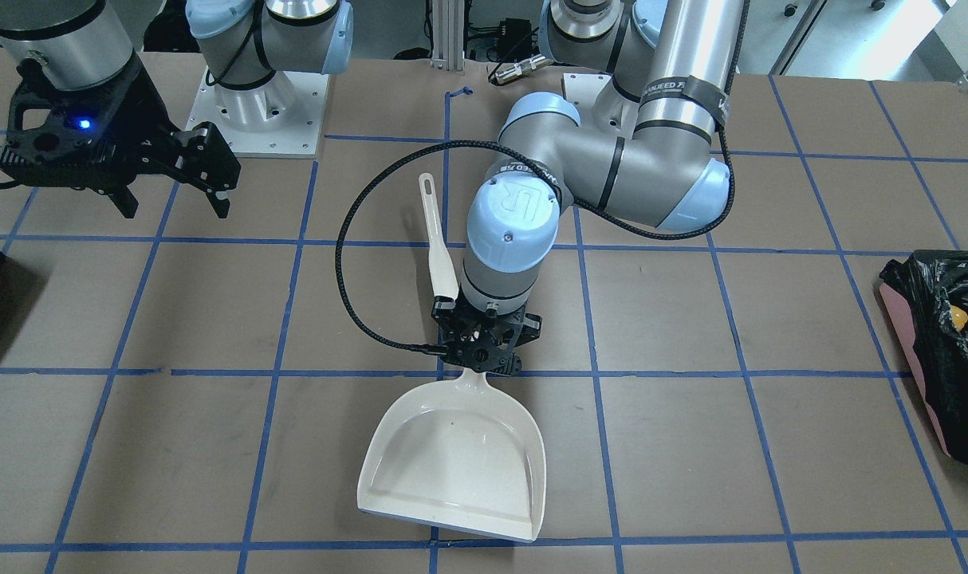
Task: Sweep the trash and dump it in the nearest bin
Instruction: 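Lower the dustpan onto the table above the brush with the left gripper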
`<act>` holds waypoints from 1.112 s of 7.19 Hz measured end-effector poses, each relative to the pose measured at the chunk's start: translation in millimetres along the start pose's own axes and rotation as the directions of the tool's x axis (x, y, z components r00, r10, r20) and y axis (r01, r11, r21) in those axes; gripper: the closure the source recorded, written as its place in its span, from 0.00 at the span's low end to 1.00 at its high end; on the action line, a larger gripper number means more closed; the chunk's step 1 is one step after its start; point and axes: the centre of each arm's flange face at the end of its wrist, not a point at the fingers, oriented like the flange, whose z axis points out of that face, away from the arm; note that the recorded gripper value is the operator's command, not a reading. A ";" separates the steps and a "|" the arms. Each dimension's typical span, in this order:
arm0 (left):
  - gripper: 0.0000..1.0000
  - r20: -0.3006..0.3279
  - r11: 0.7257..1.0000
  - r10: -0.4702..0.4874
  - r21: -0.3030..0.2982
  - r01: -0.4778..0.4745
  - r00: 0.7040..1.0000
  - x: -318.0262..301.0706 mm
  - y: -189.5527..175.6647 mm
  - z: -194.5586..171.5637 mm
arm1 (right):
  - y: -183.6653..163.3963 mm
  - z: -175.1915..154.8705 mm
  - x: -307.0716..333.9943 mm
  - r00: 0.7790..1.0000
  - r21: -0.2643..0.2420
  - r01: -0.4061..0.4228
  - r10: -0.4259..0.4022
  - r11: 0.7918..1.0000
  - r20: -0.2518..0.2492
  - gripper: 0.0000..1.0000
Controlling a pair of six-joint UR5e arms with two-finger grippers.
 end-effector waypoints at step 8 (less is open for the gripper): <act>1.00 -0.005 0.995 -0.095 0.008 0.095 0.995 41.2 -4.8 36.9 | -1.2 8.1 -5.4 1.000 -0.012 0.024 -0.024 1.000 0.002 0.00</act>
